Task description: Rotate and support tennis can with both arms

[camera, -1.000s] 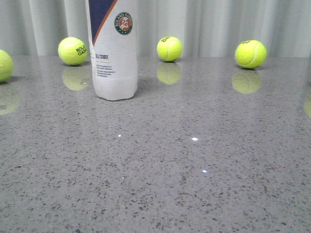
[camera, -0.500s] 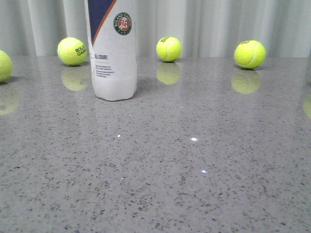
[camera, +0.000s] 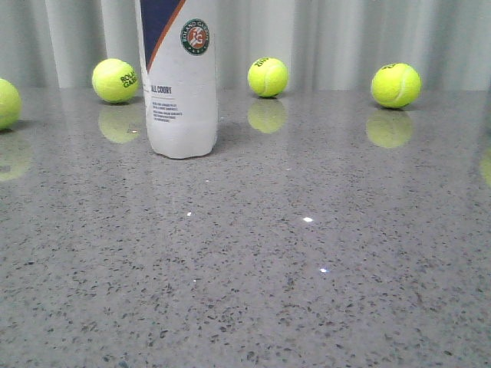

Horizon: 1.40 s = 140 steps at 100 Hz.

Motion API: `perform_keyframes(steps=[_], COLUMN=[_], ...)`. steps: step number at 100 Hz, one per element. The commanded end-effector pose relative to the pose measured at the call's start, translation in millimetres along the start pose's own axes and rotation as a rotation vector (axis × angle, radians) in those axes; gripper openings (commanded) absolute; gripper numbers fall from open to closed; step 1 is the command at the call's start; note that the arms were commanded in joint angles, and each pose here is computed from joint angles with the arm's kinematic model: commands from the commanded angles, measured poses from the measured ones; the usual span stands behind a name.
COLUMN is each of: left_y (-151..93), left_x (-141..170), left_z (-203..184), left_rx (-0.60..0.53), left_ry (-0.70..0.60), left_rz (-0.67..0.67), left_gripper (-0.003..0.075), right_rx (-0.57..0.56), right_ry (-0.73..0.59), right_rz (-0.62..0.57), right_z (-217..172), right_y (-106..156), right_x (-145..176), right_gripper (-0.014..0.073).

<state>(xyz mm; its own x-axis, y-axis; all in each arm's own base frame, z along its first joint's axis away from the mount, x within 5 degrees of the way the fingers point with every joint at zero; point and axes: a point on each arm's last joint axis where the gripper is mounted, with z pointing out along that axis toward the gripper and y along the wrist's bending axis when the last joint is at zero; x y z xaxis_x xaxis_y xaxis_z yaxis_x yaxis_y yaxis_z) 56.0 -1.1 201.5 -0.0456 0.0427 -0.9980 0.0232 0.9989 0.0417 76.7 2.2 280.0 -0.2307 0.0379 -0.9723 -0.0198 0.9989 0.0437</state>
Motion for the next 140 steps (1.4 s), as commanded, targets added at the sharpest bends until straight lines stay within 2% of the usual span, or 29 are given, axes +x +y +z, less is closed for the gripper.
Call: perform_keyframes(steps=[1, 44, 56, 71, 92, 103, 114, 140], left_y=[-1, -1, -1, -1, -1, -1, -1, -1], left_x=[6, 6, 6, 6, 6, 6, 6, 6], left_z=[-1, -1, -1, -1, -1, -1, -1, -1], left_rx=[0.007, 0.007, 0.007, 0.007, 0.007, 0.005, 0.005, 0.005], left_ry=[-0.075, -0.075, -0.075, -0.075, -0.075, -0.075, -0.075, -0.075], left_rz=[-0.019, -0.019, -0.019, -0.019, -0.019, -0.019, -0.019, -0.019], left_gripper=[-0.0021, -0.0021, -0.0021, -0.0021, -0.0021, -0.0021, -0.0021, -0.0021], right_rx=[0.001, 0.001, 0.024, 0.025, 0.011, 0.006, 0.034, 0.052], right_ry=[-0.092, -0.092, -0.094, -0.095, -0.155, -0.262, -0.372, -0.367], right_rz=[-0.009, -0.009, -0.084, -0.086, -0.070, -0.003, 0.000, 0.003], right_z=[-2, -2, -3, -3, 1, 3, 0, 0], right_y=[0, 0, -2, -2, 0, -1, -4, -7], right_x=[-14, -14, -14, -15, -12, -4, 10, 62], right_gripper=[-0.0058, -0.0058, -0.0058, -0.0058, -0.0058, -0.0058, -0.0058, -0.0058])
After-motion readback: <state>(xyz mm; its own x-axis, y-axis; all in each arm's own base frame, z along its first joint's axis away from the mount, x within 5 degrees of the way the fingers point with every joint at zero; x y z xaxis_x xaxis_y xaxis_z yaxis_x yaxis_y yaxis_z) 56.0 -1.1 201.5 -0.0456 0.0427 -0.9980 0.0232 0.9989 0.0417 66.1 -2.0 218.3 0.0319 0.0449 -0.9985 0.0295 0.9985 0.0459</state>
